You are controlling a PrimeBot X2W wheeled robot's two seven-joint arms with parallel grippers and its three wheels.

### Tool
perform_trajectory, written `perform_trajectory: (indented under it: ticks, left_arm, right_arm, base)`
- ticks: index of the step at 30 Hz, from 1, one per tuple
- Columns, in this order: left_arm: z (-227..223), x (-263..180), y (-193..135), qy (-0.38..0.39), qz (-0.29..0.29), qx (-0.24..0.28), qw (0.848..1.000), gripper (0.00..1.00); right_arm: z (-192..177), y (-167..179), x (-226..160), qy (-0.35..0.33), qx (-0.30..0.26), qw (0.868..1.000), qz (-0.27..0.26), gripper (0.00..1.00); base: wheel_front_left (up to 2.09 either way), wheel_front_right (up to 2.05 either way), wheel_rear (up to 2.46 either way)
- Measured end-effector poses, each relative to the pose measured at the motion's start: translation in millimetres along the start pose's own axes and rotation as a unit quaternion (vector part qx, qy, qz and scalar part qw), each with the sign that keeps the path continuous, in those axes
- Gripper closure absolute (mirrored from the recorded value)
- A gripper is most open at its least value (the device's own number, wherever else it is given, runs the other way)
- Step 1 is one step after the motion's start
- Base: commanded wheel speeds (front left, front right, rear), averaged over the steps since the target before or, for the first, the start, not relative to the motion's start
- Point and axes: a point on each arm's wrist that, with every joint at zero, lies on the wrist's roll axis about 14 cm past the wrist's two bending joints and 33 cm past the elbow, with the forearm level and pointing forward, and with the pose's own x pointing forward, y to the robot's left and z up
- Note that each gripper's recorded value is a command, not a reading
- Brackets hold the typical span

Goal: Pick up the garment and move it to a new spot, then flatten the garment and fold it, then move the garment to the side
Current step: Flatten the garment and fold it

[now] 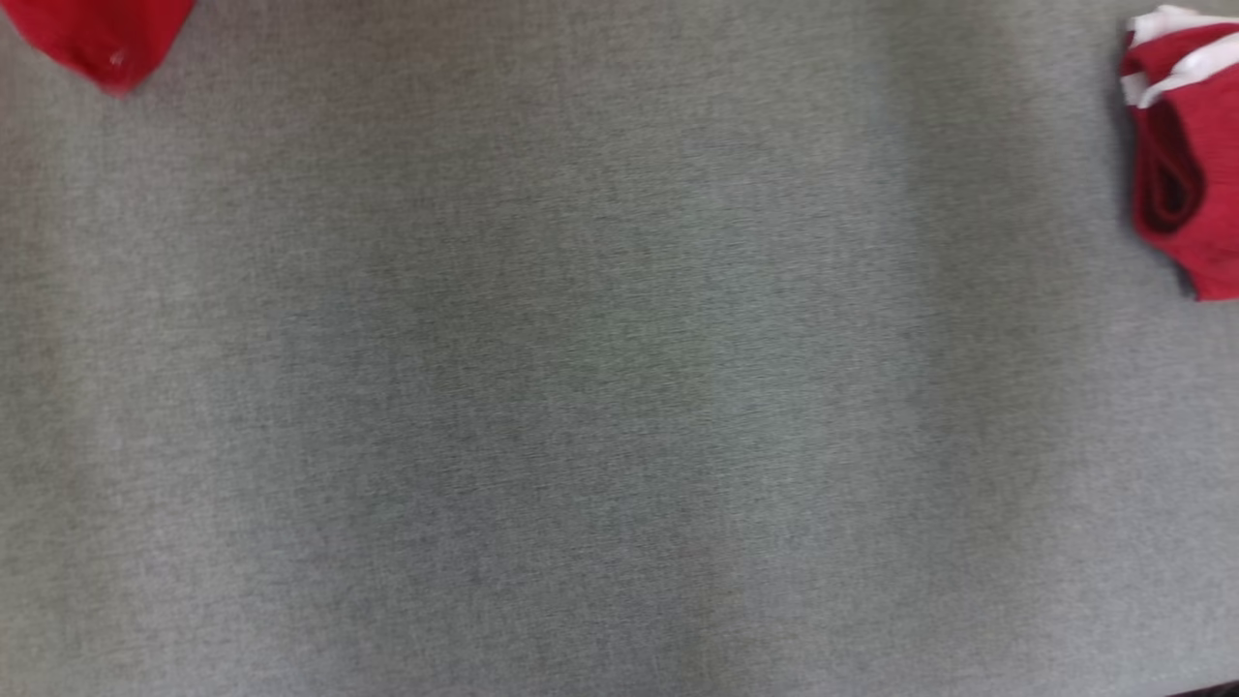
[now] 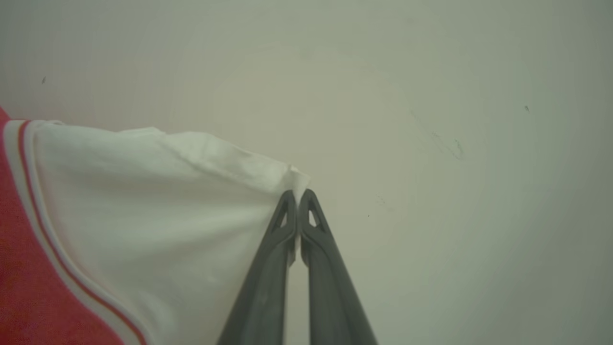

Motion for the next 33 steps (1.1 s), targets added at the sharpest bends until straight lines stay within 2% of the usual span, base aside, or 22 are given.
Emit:
perform_trajectory:
  ticks: [4, 8, 12, 16, 19, 24, 29, 33]
  left_arm:
    - [-45, -46, 24, 0.066, 0.034, -0.016, 0.997, 1.00]
    - [-75, -105, 33, 0.130, 0.065, -0.034, 0.989, 1.00]
    - [-84, -167, 35, 0.185, 0.101, -0.051, 0.976, 1.00]
    - [-92, -241, 32, 0.260, 0.162, -0.077, 0.949, 1.00]
    - [-88, -281, 18, 0.310, 0.176, -0.074, 0.932, 1.00]
    - [-65, -321, 6, 0.338, 0.199, -0.051, 0.918, 1.00]
    - [-38, -339, 3, 0.331, 0.225, -0.029, 0.916, 1.00]
    - [-25, -358, 2, 0.344, 0.246, -0.020, 0.906, 1.00]
  right_arm:
    - [-36, 46, -22, 0.036, 0.037, 0.997, 0.051, 1.00]
    - [-60, 85, -59, 0.092, 0.092, 0.986, 0.102, 1.00]
    - [-60, 86, -95, 0.134, 0.155, 0.972, 0.111, 1.00]
    - [-49, 95, -143, 0.196, 0.206, 0.948, 0.140, 1.00]
    - [-41, 94, -183, 0.247, 0.232, 0.928, 0.155, 1.00]
    - [-34, 107, -256, 0.348, 0.275, 0.876, 0.189, 1.00]
    - [-10, 137, -321, 0.426, 0.347, 0.801, 0.239, 1.00]
    - [7, 146, -354, 0.465, 0.373, 0.758, 0.266, 1.00]
  base:
    - [0.00, 0.00, 0.00]
    - [0.00, 0.00, 0.00]
    - [0.00, 0.00, 0.00]
    - [0.00, 0.00, 0.00]
    - [0.00, 0.00, 0.00]
    - [0.00, 0.00, 0.00]
    - [0.00, 0.00, 0.00]
    - [0.00, 0.00, 0.00]
